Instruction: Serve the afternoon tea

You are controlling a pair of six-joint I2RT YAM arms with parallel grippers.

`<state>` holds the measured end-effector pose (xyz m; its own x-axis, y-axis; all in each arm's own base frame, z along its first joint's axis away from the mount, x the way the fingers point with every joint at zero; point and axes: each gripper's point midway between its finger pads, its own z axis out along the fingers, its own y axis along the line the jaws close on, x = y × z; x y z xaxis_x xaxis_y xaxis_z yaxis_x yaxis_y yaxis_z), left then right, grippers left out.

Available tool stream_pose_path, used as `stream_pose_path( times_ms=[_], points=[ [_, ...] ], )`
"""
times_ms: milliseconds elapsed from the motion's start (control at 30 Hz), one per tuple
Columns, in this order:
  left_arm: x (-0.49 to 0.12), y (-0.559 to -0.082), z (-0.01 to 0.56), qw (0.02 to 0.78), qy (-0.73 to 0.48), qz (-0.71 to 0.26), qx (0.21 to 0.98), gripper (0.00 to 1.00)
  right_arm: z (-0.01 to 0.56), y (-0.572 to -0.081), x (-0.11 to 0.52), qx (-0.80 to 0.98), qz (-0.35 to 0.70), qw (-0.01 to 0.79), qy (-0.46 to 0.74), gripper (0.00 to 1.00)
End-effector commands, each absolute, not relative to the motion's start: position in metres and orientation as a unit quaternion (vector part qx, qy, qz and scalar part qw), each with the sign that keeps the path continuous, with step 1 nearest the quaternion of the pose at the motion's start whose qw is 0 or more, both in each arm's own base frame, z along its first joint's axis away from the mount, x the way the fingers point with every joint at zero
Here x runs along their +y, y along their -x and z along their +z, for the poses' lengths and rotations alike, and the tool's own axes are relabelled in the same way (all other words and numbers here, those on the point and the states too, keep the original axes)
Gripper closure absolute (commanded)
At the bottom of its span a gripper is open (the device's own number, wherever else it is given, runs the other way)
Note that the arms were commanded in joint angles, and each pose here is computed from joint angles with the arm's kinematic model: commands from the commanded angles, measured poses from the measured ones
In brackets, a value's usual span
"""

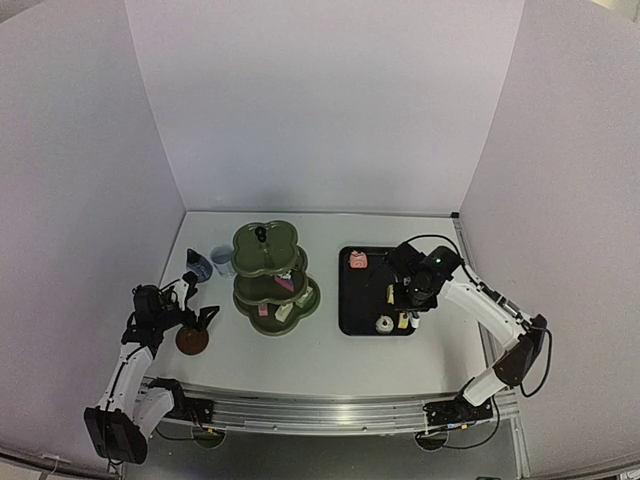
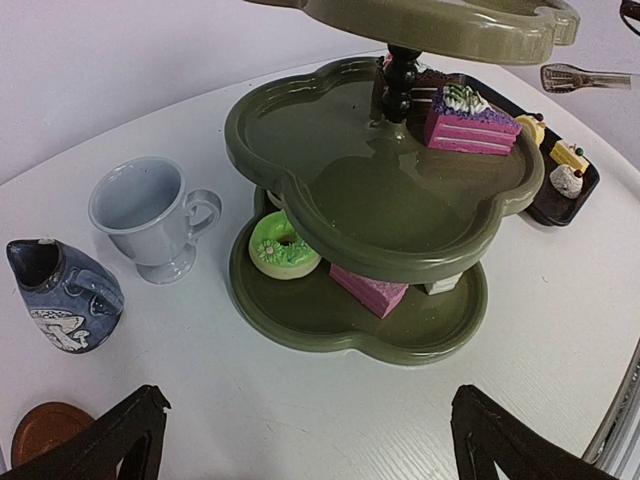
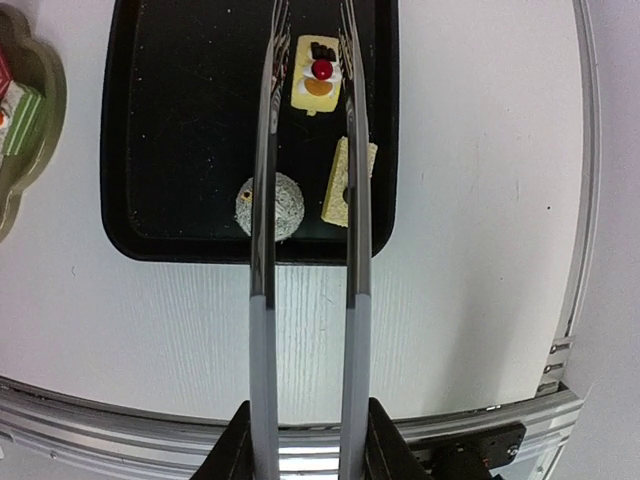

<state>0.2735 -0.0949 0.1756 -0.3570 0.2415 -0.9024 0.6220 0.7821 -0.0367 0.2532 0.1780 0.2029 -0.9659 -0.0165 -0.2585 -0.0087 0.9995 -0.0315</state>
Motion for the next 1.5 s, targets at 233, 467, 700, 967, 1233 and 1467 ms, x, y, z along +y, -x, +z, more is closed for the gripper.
stream_pose_path(
  times_ms=[233,467,700,967,1233,1467],
  points=[
    [-0.097,-0.275,0.178,0.512,-0.272,-0.193,0.792,0.00,0.172,-0.186,0.146,0.996,-0.035,0.016,-0.077,0.69],
    [-0.097,-0.274,0.177,0.511,-0.273,-0.193,0.792,0.01,0.161,-0.174,0.145,0.997,-0.033,-0.013,-0.064,0.69],
    [-0.097,-0.274,0.178,0.509,-0.273,-0.194,0.793,0.01,0.160,-0.174,0.144,0.998,-0.035,-0.013,-0.058,0.68],
    [-0.098,-0.273,0.178,0.508,-0.274,-0.194,0.793,0.00,0.164,-0.173,0.142,0.998,-0.030,-0.002,-0.057,0.67],
    [-0.098,-0.273,0.177,0.507,-0.274,-0.195,0.794,0.01,0.163,-0.176,0.142,0.998,-0.028,0.006,-0.053,0.67],
    [-0.097,-0.272,0.176,0.507,-0.274,-0.194,0.794,0.00,0.152,-0.175,0.143,0.998,-0.036,-0.010,-0.049,0.66]
  ],
)
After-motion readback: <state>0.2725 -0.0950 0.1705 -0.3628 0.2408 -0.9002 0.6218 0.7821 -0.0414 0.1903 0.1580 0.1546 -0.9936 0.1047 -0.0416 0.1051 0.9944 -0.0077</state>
